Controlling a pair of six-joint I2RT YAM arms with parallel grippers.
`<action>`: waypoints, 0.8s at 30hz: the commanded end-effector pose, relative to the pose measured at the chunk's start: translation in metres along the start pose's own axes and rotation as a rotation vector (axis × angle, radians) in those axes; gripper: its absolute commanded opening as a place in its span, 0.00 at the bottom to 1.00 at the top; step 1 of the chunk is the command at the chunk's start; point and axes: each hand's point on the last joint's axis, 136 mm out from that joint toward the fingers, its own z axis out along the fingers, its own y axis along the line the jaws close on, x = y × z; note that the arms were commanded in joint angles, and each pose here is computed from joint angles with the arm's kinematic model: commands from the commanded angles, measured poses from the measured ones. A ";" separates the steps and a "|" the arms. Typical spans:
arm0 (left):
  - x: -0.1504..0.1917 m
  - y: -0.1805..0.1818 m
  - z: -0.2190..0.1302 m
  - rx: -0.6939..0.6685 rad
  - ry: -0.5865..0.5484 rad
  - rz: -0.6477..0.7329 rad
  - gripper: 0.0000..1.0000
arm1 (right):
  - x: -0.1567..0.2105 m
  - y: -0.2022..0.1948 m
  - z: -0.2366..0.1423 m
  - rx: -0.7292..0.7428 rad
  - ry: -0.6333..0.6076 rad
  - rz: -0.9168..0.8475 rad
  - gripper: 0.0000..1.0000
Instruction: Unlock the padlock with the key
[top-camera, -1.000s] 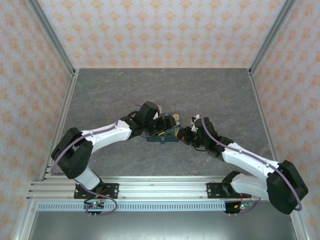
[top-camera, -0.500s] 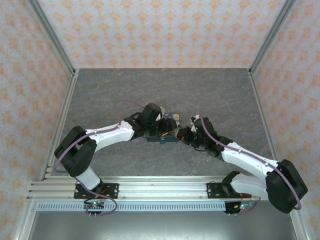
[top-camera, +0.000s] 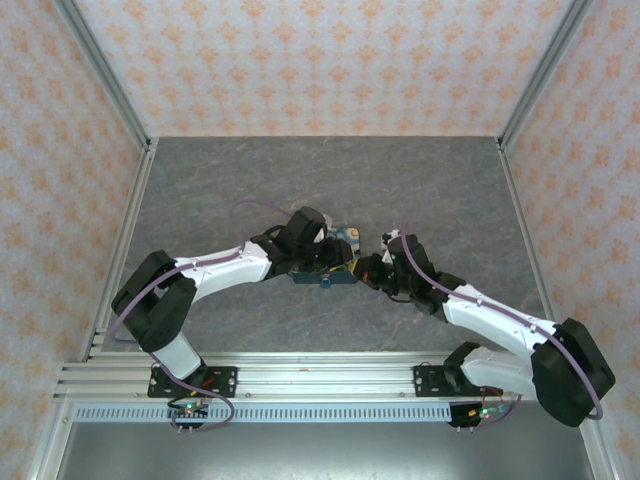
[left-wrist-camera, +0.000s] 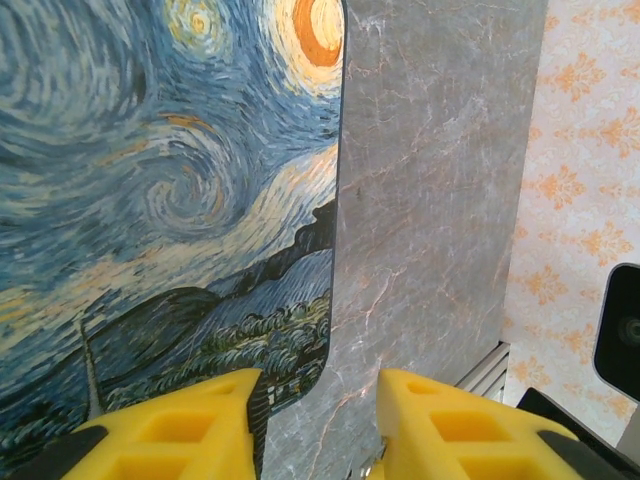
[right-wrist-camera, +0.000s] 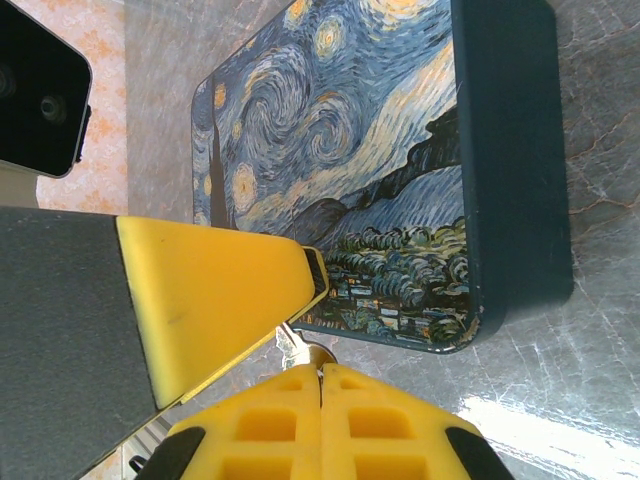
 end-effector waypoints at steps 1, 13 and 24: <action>-0.003 -0.014 0.001 0.026 -0.012 0.037 0.32 | -0.011 0.019 -0.002 -0.052 -0.027 -0.002 0.00; -0.001 -0.015 0.004 0.028 -0.009 0.041 0.20 | -0.012 0.018 0.001 -0.052 -0.028 0.003 0.00; -0.003 -0.016 0.002 0.032 -0.019 0.049 0.00 | -0.012 0.021 -0.001 -0.064 -0.033 0.003 0.00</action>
